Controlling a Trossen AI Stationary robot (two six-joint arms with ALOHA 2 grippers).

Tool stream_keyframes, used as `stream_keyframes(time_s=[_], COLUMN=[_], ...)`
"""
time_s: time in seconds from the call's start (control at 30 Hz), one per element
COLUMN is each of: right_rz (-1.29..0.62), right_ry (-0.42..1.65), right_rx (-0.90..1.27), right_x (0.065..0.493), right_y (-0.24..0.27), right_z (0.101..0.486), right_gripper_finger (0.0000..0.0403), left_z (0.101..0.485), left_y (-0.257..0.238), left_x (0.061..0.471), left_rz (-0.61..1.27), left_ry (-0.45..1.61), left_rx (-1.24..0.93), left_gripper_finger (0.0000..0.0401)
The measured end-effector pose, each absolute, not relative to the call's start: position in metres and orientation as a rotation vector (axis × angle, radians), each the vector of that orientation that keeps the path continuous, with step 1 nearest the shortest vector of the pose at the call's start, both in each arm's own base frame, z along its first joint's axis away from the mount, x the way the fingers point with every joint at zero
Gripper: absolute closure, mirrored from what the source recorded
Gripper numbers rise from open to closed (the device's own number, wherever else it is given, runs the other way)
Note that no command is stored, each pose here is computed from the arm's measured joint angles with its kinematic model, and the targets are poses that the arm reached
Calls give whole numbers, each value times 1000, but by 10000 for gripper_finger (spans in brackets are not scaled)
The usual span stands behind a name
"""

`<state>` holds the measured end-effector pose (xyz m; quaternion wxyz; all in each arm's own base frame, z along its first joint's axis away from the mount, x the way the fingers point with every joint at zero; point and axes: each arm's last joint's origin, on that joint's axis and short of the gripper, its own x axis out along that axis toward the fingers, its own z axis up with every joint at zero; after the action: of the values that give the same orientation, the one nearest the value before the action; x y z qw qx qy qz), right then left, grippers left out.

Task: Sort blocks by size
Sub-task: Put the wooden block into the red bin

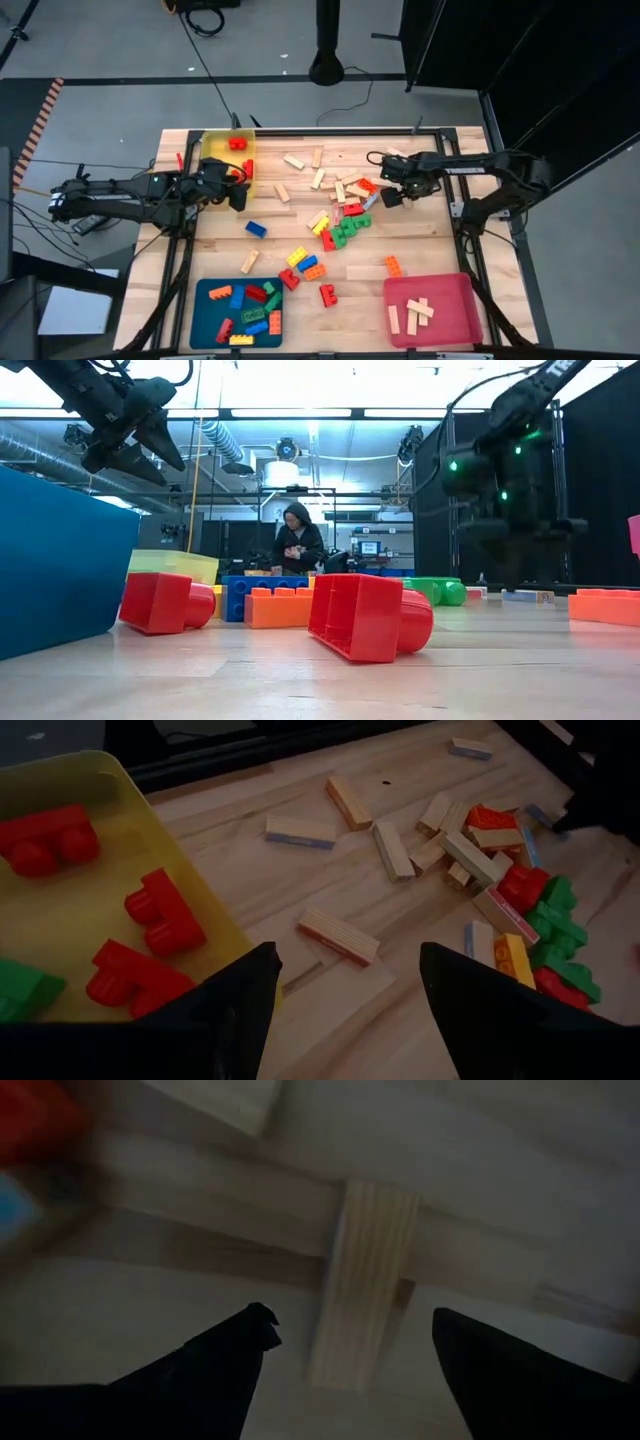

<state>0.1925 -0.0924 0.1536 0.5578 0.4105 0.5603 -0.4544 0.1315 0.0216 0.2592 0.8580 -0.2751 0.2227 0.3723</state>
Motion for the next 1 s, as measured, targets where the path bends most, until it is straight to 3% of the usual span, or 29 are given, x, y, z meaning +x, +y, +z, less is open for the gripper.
stream_keyframes(time_s=[0.2,0.43,1.0], right_rz=[-1006,-998,-935], right_ry=[1389,1444,1420], right_rx=[993,1001,974], right_x=[199,204,200], right_y=[-99,-102,-95], right_z=[134,127,153], right_gripper_finger=[147,272,271], left_z=[259,259,259], left_y=[22,22,22], left_x=[132,131,131], left_rz=[785,793,815], left_ry=[465,455,444], left_rx=[-580,-603,-590], left_gripper_finger=[148,148,148])
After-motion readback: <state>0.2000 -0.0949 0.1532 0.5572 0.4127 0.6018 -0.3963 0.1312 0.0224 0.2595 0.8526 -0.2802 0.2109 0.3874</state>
